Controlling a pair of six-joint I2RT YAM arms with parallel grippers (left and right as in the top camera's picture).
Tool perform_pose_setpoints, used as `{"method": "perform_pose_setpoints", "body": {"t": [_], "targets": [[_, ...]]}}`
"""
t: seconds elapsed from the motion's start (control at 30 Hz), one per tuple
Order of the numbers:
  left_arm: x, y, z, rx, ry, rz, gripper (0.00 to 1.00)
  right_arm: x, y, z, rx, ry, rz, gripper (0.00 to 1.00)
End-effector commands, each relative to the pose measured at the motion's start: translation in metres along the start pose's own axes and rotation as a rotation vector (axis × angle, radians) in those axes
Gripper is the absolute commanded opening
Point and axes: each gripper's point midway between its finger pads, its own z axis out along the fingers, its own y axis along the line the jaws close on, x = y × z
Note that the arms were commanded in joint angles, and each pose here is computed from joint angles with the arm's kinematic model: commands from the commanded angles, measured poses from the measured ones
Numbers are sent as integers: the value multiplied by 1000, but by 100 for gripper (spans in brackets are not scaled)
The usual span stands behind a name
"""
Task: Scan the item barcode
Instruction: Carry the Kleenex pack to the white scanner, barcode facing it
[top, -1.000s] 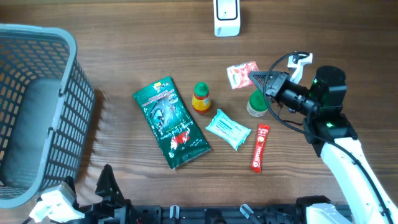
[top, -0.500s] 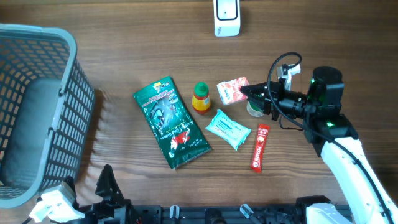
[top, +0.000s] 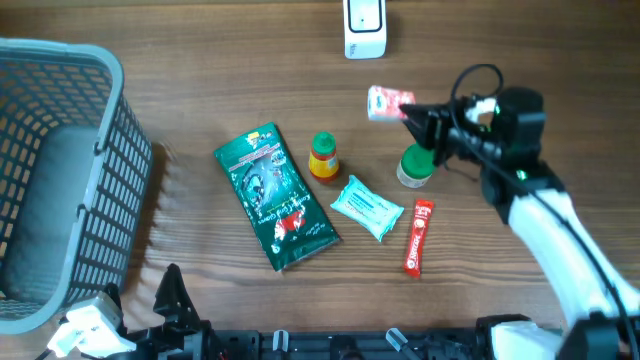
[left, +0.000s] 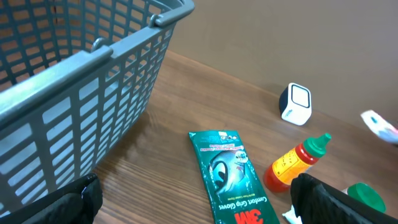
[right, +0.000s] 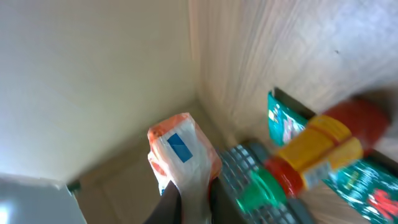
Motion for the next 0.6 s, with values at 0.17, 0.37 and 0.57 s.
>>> {"method": "perform_pose_setpoints", "body": {"t": [0.17, 0.37, 0.57], "targets": [[0, 1, 0, -7, -5, -8, 100, -39, 75, 102, 14, 126, 163, 5], [0, 1, 0, -7, -5, -8, 100, -100, 69, 165, 9, 20, 385, 4], [0, 1, 0, -7, -5, -8, 100, -140, 68, 173, -59, -199, 378, 5]]}}
